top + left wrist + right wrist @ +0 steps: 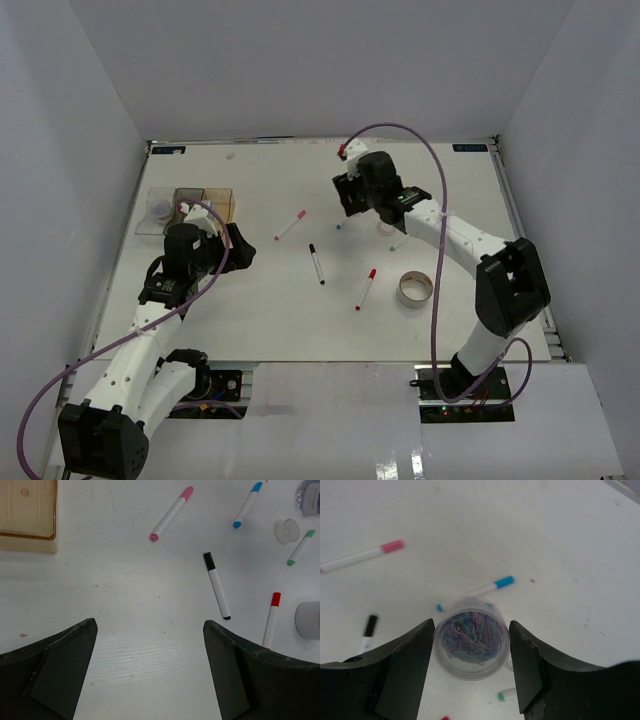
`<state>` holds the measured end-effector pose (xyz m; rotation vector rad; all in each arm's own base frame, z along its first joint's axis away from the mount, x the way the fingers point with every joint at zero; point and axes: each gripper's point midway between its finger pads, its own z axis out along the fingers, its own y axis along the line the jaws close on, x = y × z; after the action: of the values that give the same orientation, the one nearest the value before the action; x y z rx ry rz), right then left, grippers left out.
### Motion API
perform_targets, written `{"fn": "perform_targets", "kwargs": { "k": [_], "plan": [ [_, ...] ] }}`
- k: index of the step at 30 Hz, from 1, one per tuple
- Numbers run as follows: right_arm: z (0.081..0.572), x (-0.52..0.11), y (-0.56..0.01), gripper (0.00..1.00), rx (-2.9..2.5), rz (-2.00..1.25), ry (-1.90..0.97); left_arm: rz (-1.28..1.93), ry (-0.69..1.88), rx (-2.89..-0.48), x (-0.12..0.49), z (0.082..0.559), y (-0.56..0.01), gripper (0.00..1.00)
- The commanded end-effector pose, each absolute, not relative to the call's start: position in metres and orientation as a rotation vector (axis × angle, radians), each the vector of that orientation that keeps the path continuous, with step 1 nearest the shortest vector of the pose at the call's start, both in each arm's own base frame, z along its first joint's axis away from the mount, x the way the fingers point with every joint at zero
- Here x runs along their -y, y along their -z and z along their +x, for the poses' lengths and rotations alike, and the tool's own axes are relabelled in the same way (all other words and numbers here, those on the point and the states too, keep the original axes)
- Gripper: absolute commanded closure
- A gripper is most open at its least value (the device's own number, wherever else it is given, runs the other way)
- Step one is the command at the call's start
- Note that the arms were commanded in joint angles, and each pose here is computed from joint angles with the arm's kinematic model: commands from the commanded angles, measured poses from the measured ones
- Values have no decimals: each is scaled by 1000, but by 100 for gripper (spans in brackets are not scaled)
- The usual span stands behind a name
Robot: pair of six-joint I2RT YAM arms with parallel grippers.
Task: Sort the stationery into containers
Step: Place the stationery at the center of the board.
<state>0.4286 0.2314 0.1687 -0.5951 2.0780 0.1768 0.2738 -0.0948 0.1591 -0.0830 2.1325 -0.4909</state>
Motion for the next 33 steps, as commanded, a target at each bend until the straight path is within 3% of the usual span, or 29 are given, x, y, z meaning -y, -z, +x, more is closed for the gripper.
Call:
{"fn": "perform_targets", "kwargs": {
  "k": [1,8,15,21,25,33],
  "plan": [
    [386,-299,-178,73,-1994,-810,-282,-87,475,-2098,92,274,-168,2],
    [317,-414,-144,73,-1947,-1065,-428,-139,413,-2020,78,274,-186,2],
    [291,-452,-111,72,-1967,-1134,-479,-144,403,-2016,77,274,-186,2],
    [284,-455,-91,53,-2004,-1159,-471,-107,450,-2033,86,274,-182,2],
    [280,-452,-93,31,-2007,-1156,-485,-88,481,-2039,91,274,-180,2],
    [264,-410,-157,9,-1967,-1079,-472,-34,531,-2064,103,282,-180,2]
  ]
}}
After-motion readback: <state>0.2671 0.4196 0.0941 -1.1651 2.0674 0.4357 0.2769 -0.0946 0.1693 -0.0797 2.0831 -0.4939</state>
